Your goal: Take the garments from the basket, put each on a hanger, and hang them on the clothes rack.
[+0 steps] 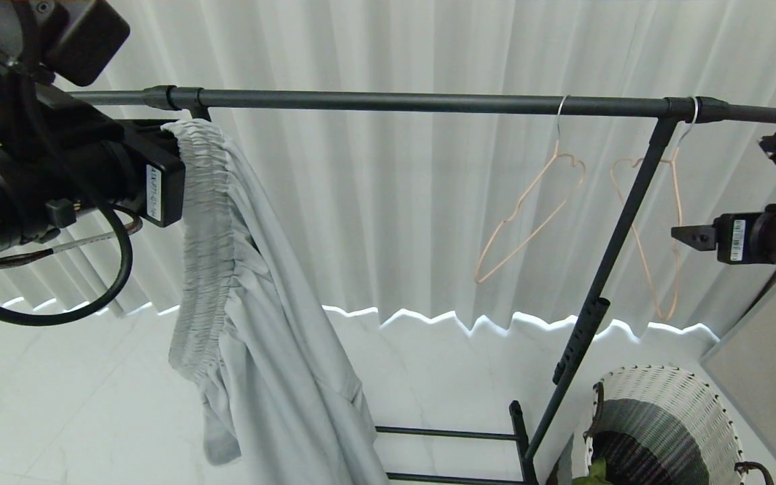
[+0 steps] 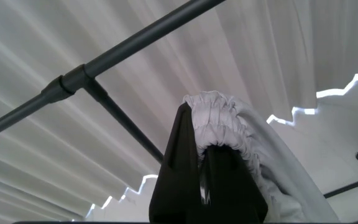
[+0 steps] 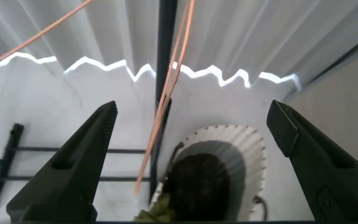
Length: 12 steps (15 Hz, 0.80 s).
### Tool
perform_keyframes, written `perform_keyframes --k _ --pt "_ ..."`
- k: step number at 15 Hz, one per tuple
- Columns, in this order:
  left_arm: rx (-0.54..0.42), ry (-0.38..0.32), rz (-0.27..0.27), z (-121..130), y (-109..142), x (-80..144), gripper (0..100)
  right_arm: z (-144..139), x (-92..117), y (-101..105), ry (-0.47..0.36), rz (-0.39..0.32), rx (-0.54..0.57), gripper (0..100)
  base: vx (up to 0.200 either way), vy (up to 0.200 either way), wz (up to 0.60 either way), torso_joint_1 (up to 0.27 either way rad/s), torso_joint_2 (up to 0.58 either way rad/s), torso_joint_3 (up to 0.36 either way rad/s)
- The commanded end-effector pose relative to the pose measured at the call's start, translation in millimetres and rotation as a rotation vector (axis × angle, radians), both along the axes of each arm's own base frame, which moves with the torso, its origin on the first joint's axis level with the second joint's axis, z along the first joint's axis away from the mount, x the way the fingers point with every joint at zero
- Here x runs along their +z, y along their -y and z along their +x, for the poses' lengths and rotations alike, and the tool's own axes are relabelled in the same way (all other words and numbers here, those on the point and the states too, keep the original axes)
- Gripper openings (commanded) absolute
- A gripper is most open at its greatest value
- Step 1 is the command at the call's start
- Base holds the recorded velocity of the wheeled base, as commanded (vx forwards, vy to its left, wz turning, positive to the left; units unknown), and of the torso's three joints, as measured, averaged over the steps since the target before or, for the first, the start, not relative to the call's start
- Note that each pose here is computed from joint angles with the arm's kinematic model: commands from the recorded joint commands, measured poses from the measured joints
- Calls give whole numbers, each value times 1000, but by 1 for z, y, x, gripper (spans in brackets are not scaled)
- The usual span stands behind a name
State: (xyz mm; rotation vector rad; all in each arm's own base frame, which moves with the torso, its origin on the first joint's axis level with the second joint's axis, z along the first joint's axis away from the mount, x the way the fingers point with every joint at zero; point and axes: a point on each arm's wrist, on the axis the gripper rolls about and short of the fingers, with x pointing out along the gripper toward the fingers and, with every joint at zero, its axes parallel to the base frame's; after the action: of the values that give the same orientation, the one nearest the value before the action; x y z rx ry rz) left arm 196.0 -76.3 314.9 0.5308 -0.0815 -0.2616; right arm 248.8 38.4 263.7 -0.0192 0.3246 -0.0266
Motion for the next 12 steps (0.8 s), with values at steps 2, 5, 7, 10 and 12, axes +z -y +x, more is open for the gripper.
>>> perform_keyframes --k 2,5,7,10,12 --pt "2 9 -3 -3 -1 2 0 60 -15 -6 -49 36 -56 100 0 0 0 0 0 0" --pt "1 9 -3 -3 -1 2 0 88 -28 -8 -73 24 -135 100 0 0 0 0 0 0" --pt "-2 4 -1 -2 -1 1 0 89 -33 -8 -98 24 -137 100 0 0 0 0 0 0" --pt "-7 -2 0 -1 0 -1 0 91 -35 -8 -100 78 -162 100 0 0 0 0 0 0" --pt "-9 -3 0 -1 1 -1 0 91 -36 -8 -101 82 -164 100 0 0 0 0 0 0"
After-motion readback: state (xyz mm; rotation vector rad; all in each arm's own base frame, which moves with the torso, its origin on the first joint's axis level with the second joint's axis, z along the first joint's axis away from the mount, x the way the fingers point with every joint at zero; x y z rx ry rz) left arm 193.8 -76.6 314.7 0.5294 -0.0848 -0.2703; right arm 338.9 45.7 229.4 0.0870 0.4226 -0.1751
